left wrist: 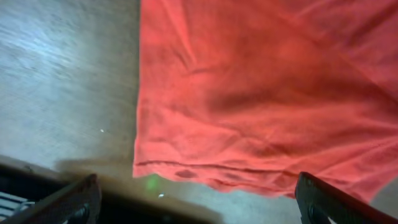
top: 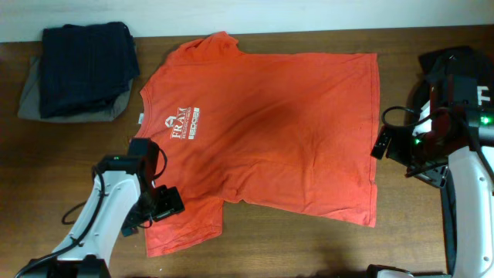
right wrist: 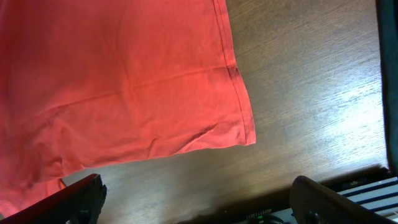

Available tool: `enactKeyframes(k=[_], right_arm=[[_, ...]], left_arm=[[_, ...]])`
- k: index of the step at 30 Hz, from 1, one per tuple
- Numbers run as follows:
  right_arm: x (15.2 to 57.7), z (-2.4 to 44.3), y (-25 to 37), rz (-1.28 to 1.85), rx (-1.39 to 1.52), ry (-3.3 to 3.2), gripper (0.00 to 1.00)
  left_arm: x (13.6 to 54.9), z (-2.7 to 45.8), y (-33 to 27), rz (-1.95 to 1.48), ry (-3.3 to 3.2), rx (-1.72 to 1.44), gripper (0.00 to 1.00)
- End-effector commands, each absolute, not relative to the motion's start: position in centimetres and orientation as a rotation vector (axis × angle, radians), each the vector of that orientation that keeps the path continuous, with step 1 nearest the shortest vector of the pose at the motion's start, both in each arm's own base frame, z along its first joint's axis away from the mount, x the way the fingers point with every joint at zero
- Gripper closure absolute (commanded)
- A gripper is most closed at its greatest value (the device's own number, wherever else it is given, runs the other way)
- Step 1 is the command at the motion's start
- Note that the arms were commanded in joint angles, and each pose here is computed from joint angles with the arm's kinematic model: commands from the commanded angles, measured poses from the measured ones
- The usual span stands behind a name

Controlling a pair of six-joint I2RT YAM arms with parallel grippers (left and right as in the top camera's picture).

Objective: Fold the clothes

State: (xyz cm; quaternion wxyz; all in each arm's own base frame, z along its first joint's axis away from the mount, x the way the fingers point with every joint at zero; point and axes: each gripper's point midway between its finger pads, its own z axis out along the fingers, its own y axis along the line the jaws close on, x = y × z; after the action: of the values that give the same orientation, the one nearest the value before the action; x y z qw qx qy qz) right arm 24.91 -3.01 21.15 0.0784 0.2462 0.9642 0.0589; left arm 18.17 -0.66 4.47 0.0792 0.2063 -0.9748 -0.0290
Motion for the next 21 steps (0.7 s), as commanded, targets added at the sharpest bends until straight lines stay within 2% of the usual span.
enactKeyframes(k=[1, 10, 21], right_arm=[[24.7, 21.5, -3.1, 0.154, 0.730, 2.866, 0.01], [24.7, 21.5, -3.1, 0.152, 0.709, 2.870, 0.01], [24.7, 21.5, -3.1, 0.155, 0.694, 2.874, 0.01]], left_arm=[[16.9, 3.3, -0.7, -0.064, -2.886, 0.654, 0.01], [15.4, 1.6, 0.0, 0.033, -2.797, 0.819, 0.01], [16.7, 0.6, -0.4, 0.126, -2.819, 0.911, 0.01]])
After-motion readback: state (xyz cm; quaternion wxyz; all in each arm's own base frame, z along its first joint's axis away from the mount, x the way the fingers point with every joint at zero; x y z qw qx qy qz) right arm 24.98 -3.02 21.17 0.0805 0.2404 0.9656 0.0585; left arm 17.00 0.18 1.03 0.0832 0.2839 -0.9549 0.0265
